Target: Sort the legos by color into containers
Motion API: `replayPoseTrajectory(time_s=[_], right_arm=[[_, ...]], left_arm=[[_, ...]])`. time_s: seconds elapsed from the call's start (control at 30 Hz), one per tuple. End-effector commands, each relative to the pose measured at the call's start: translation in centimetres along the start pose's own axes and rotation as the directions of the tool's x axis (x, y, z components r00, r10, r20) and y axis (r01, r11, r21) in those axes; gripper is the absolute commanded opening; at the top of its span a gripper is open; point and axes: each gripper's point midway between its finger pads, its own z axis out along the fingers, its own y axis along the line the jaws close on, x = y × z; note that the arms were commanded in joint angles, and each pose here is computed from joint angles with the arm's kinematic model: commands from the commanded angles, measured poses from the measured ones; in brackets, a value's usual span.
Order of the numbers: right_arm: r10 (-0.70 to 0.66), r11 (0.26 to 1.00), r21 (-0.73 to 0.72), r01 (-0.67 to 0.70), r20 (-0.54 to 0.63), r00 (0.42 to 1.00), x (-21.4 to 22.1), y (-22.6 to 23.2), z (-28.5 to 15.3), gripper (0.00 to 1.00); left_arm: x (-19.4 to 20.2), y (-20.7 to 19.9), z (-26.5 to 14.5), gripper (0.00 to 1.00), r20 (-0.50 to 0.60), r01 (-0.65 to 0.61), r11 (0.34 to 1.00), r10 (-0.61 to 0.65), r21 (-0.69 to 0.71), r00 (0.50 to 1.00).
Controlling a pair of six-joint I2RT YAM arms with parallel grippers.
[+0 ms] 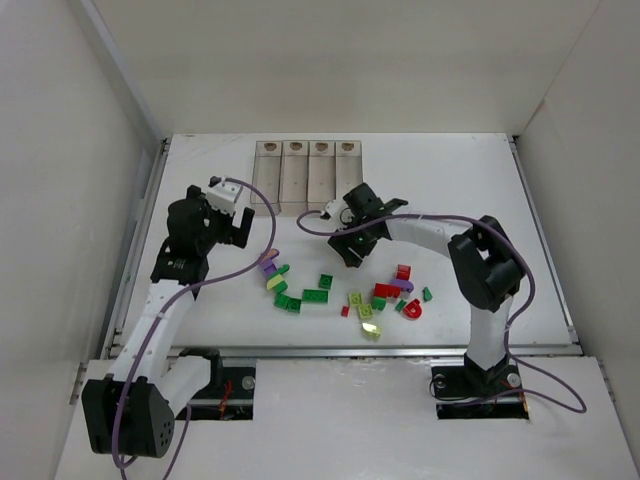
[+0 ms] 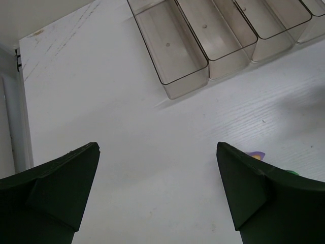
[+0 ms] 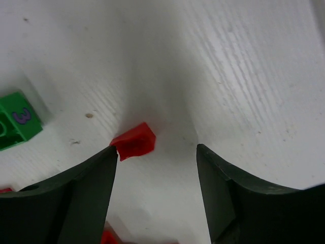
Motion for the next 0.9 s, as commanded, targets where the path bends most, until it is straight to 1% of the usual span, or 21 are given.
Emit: replayPoseTrajectory(time_s=[0.0, 0.13, 0.17, 0.33, 0.37, 0.47, 0.57, 0.6, 0.7, 0.73, 0.77, 0.8, 0.87], right_arm=[[-0.037, 0.999, -0.03, 0.04, 0.086, 0.996, -2.9, 2.1, -1.5, 0.7], [-0.009, 0.999, -0.031, 0.012, 0.09, 0.996, -2.7, 2.3, -1.1, 0.74], [-0.004, 0.999, -0.047, 0.008, 0.071, 0.997, -2.2, 2.5, -0.7, 0.74], [0.01, 0.999, -0.052, -0.007, 0.071, 0.997, -2.5, 2.9, -0.5, 0.74], [0.003, 0.999, -0.032, -0.001, 0.062, 0.998, -2.4, 2.8, -0.1, 0.72], [0.03, 0.999, 0.013, -0.031, 0.04, 0.999, -2.2, 2.0, 0.3, 0.67], [0.03, 0.999, 0.022, -0.031, 0.038, 0.999, -2.2, 1.8, 0.3, 0.59], [0.032, 0.999, 0.02, -0.033, 0.028, 0.999, -1.7, 1.9, 0.4, 0.53], [0.032, 0.999, 0.011, -0.032, 0.03, 0.999, -1.8, 2.1, 0.4, 0.43], [0.032, 0.999, 0.001, -0.032, 0.034, 0.999, -1.9, 2.3, 0.0, 0.36], [0.032, 0.999, 0.001, -0.032, 0.034, 0.999, -1.9, 2.3, 0.0, 0.32], [0.039, 0.999, -0.008, -0.038, 0.051, 0.998, -2.3, 2.5, -0.5, 0.3], [0.028, 1.0, -0.003, -0.028, 0.112, 0.993, -4.2, 2.4, -1.8, 0.29]], left_arm=[[-1.3, 0.1, -0.4, 1.0, 0.061, 0.006, 1.0, -0.005, -0.007, 0.998], [-0.9, -0.1, -0.3, 1.0, 0.052, 0.016, 1.0, -0.016, -0.004, 0.999], [-0.9, -0.1, -0.3, 1.0, 0.052, 0.016, 1.0, -0.016, -0.004, 0.999], [-0.4, -0.2, -0.3, 1.0, 0.043, 0.018, 1.0, -0.018, -0.001, 0.999], [-0.7, -0.1, -0.2, 1.0, 0.053, 0.016, 1.0, -0.016, -0.004, 0.998], [-0.7, -0.1, -0.2, 1.0, 0.053, 0.016, 1.0, -0.016, -0.004, 0.998], [-0.7, 0.0, -0.2, 1.0, 0.051, 0.016, 1.0, -0.016, -0.013, 0.999], [-0.7, 0.0, -0.2, 1.0, 0.051, 0.016, 1.0, -0.016, -0.013, 0.999], [-0.7, 0.0, -0.2, 1.0, 0.051, 0.016, 1.0, -0.016, -0.013, 0.999], [-0.7, 0.0, -0.2, 1.0, 0.051, 0.016, 1.0, -0.016, -0.013, 0.999], [-0.7, 0.0, -0.2, 1.0, 0.051, 0.016, 1.0, -0.016, -0.013, 0.999], [-0.7, 0.0, -0.2, 1.0, 0.051, 0.016, 1.0, -0.016, -0.013, 0.999], [-0.7, 0.0, -0.2, 1.0, 0.051, 0.016, 1.0, -0.016, -0.013, 0.999]])
